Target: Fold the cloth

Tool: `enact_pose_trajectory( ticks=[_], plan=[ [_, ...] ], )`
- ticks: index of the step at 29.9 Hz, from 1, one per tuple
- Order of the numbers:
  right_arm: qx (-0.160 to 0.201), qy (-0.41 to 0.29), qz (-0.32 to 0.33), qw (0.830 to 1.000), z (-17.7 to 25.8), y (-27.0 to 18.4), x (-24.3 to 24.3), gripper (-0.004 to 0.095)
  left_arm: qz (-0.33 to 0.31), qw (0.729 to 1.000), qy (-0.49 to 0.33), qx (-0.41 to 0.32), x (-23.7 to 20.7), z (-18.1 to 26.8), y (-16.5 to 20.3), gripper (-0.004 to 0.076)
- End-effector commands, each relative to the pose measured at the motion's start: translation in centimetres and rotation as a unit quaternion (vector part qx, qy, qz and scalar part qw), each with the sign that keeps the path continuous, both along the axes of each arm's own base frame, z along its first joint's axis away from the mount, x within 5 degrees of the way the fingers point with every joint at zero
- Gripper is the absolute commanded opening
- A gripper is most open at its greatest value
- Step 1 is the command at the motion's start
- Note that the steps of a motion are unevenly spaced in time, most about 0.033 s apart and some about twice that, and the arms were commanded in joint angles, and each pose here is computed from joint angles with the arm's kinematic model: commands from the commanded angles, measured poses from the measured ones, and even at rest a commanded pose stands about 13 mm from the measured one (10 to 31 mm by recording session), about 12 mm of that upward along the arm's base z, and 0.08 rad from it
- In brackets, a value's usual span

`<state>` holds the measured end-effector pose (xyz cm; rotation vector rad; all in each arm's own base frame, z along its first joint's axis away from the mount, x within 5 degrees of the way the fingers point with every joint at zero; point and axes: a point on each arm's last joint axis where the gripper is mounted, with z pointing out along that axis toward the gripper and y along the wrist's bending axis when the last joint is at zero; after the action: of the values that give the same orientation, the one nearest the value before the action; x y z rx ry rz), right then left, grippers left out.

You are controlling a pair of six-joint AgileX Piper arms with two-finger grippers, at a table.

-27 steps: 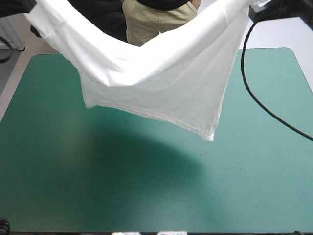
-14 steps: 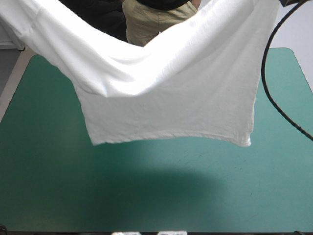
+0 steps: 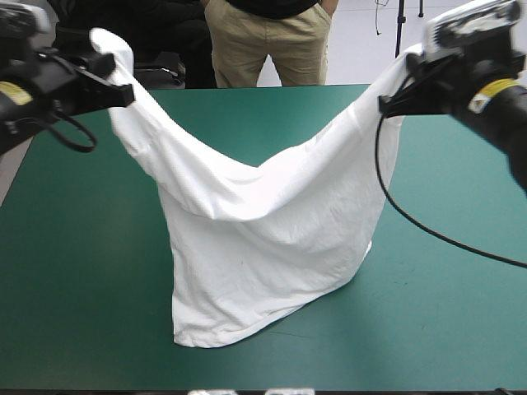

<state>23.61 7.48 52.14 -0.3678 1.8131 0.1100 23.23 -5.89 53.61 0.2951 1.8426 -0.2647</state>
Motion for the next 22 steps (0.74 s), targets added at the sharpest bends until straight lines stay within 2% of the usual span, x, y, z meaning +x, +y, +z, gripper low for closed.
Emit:
enact_pose_trajectory(
  ticks=[1,5,10,13,17,22],
  plan=[
    [0.004,-0.01,-0.003,1.0,-2.2,0.8,3.0,-0.0018,0.016,1.0,0.014,0.0,4.3,-3.4,-0.6,-0.0017],
    [-0.001,0.023,-0.002,1.0,-5.3,2.2,7.3,-0.0018,0.036,0.998,0.037,0.023,9.3,-7.0,-1.0,-0.0017],
    [0.026,0.05,-0.021,0.998,-8.0,2.6,12.0,-0.0017,0.066,0.996,0.055,0.029,13.8,-10.8,-1.4,-0.0017],
    [0.032,0.072,-0.033,0.996,-9.8,2.3,14.7,-0.0018,0.084,0.992,0.075,0.048,15.7,-13.0,-1.3,-0.0017],
    [0.058,0.11,-0.045,0.991,-12.3,1.9,17.5,-0.0018,0.102,0.987,0.103,0.069,17.9,-16.1,-1.3,-0.0017],
    [0.042,0.171,-0.046,0.983,-16.1,2.2,20.0,-0.0017,0.103,0.982,0.137,0.079,19.9,-19.6,-1.7,-0.0017]
  ],
)
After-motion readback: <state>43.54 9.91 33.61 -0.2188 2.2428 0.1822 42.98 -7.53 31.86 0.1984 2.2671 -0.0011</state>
